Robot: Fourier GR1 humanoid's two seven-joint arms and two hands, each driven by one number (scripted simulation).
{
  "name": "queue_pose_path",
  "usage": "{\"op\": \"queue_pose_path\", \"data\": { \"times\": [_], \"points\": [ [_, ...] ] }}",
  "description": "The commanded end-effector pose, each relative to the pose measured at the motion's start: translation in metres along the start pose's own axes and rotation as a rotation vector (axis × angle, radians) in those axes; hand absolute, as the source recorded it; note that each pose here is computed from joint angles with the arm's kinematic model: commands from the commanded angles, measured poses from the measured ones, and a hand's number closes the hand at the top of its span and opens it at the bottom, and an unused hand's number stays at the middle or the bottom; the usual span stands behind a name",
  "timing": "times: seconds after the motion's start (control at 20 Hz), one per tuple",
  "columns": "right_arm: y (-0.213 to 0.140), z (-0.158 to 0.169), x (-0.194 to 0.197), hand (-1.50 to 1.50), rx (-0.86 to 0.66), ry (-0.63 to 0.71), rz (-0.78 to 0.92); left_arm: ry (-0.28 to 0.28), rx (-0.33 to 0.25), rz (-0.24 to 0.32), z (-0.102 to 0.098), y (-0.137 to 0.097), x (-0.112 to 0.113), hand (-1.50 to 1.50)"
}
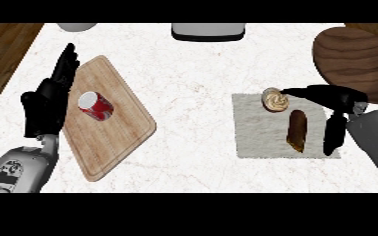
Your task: Pick the sweet potato from the placemat and place it in the bowl
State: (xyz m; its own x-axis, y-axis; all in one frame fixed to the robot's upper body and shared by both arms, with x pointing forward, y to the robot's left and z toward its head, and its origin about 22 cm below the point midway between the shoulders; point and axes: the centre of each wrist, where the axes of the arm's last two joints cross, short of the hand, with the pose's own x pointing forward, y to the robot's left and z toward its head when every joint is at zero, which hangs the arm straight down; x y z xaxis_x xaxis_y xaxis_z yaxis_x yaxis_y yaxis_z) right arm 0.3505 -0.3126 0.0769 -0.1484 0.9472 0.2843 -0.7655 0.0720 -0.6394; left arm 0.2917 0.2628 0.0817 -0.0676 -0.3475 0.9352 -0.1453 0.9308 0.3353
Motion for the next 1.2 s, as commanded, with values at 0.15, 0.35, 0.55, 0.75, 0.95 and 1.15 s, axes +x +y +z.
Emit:
{"op": "queue_pose_path", "data": {
  "times": [0.15, 0.35, 0.55, 0.75, 0.95, 1.15],
  "points": [
    [0.016, -0.017, -0.009, -1.5, 0.025, 0.025, -0.001, 0.0, 0.007, 0.005, 0.018, -0.003, -0.001, 0.0],
    [0.03, -0.036, 0.005, -1.5, 0.021, 0.036, 0.026, -0.01, 0.015, 0.007, 0.005, 0.025, -0.001, 0.0],
    [0.027, -0.047, -0.016, -1.5, 0.027, 0.026, -0.002, 0.011, 0.005, -0.01, 0.013, 0.014, 0.001, 0.0],
    [0.052, -0.053, 0.001, -1.5, 0.04, 0.027, 0.001, -0.003, 0.006, -0.013, 0.006, -0.008, -0.012, 0.0],
    [0.044, -0.05, -0.015, 1.5, 0.041, -0.035, 0.127, -0.016, 0.024, 0.001, 0.005, -0.012, -0.001, 0.0],
    [0.065, -0.058, -0.026, 1.5, 0.006, -0.049, 0.127, -0.016, 0.014, 0.009, -0.01, 0.006, 0.005, 0.0]
  ]
}}
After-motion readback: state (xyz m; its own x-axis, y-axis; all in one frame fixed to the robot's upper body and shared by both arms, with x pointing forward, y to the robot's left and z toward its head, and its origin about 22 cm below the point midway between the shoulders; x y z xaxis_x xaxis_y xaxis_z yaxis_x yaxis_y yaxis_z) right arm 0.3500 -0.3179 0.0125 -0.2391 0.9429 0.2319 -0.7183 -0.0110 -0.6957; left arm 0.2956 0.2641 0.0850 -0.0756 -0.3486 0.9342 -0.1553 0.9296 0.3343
